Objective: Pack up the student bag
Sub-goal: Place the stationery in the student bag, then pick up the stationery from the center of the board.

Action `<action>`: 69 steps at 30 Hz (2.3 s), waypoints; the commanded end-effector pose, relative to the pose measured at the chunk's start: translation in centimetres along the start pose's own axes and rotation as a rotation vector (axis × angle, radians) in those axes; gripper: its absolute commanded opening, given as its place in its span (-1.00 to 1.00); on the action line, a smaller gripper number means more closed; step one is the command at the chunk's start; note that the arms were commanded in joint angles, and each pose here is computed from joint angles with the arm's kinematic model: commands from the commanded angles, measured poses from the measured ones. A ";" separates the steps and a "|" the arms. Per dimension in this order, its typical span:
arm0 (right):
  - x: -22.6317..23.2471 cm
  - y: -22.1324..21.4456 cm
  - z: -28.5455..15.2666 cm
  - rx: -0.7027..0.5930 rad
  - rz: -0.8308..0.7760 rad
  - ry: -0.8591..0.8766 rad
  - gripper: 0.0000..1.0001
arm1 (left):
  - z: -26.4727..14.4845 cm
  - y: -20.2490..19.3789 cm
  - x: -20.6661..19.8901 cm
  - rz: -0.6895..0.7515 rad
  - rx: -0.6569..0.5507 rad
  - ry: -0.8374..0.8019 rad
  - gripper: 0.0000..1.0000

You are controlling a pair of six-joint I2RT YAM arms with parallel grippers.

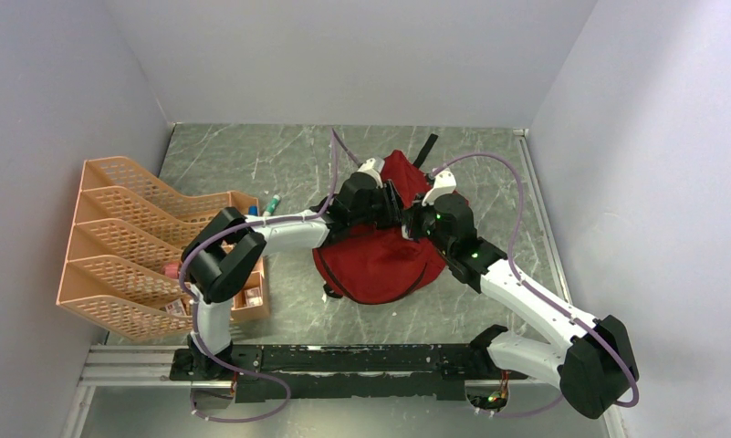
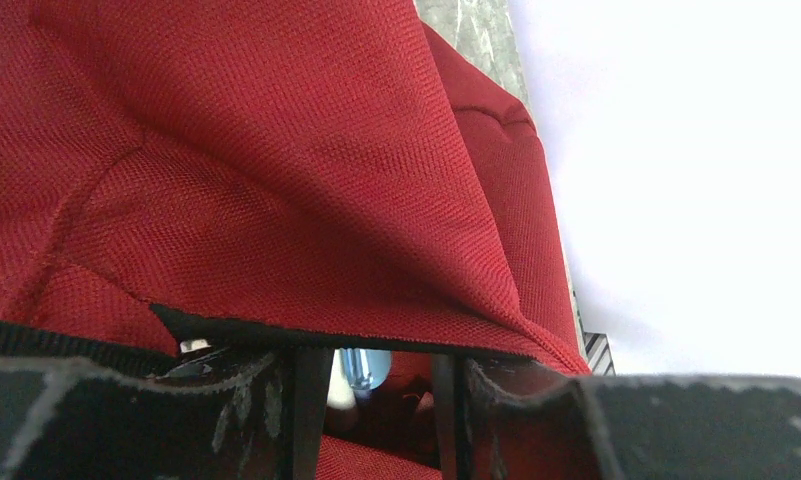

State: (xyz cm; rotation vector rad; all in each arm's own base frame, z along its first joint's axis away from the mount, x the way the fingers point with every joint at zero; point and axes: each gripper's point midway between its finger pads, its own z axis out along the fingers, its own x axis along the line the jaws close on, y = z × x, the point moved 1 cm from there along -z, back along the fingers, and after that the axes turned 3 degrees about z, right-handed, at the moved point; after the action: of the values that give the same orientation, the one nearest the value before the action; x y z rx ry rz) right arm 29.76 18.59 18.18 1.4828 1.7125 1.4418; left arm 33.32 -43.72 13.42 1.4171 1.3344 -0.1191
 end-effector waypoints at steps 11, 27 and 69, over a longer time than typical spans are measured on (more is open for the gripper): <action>1.6 1.2 -0.6 -0.035 0.006 0.066 -1.00 | -2.9 0.0 -3.0 0.113 0.048 -0.166 -0.17; 1.2 1.1 -0.3 -0.046 -0.002 0.049 -1.00 | -13.0 1.7 3.6 0.379 0.031 0.146 -0.14; 1.5 0.5 -1.1 -0.019 -0.029 0.082 -1.00 | -17.2 11.7 31.3 0.385 0.448 0.863 -0.01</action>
State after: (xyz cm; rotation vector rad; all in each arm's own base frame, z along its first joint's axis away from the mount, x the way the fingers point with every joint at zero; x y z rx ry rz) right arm 29.18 18.35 18.43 1.4381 1.7307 1.4446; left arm 43.62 -8.53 6.10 2.1846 1.7428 0.5960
